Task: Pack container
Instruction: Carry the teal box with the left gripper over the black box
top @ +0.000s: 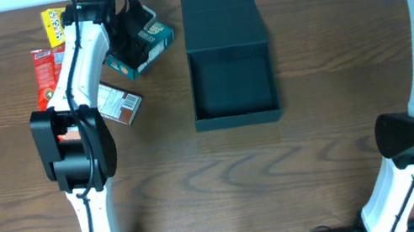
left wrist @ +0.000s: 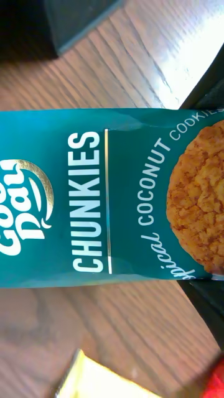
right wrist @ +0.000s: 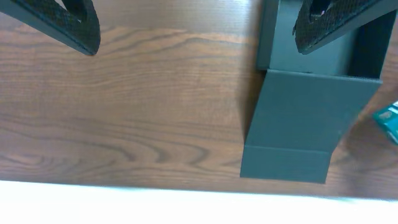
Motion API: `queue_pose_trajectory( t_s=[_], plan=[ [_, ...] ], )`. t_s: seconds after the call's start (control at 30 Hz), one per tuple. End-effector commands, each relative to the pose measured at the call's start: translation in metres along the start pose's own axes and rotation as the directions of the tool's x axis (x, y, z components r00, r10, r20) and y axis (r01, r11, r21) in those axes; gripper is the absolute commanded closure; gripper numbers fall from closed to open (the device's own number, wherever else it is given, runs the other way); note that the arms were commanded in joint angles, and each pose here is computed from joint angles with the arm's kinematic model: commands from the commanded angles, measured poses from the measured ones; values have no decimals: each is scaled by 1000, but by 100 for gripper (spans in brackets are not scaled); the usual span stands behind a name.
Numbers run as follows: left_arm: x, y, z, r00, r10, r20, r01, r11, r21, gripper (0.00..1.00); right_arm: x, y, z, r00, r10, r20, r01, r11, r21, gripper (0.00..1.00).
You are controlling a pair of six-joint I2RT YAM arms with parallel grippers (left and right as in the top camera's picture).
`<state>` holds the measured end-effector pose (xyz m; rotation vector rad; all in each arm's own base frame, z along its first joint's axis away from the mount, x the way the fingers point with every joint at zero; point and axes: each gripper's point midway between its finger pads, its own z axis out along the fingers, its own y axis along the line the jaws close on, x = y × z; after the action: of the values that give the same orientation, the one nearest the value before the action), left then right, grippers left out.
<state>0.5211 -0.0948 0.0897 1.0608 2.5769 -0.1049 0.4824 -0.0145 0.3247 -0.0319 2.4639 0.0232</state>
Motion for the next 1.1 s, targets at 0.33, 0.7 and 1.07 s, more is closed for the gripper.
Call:
queue_pose_trajectory(
  t_s=[0.33,0.7,1.07],
  plan=[
    [-61,-73,-77,937,-348,34,340,928,151,39,-28,-32,-17,986,95,140,-102,994,44,1],
    [-97,-196,-65,910,-413,-32,414,906,86,33,-8,-122,-30,931,332,154,-350,930,111,1],
    [-71,-261,-48,755,-641,-138,638,767,-69,44,8,-142,-34,919,375,124,-390,910,139,1]
  ],
)
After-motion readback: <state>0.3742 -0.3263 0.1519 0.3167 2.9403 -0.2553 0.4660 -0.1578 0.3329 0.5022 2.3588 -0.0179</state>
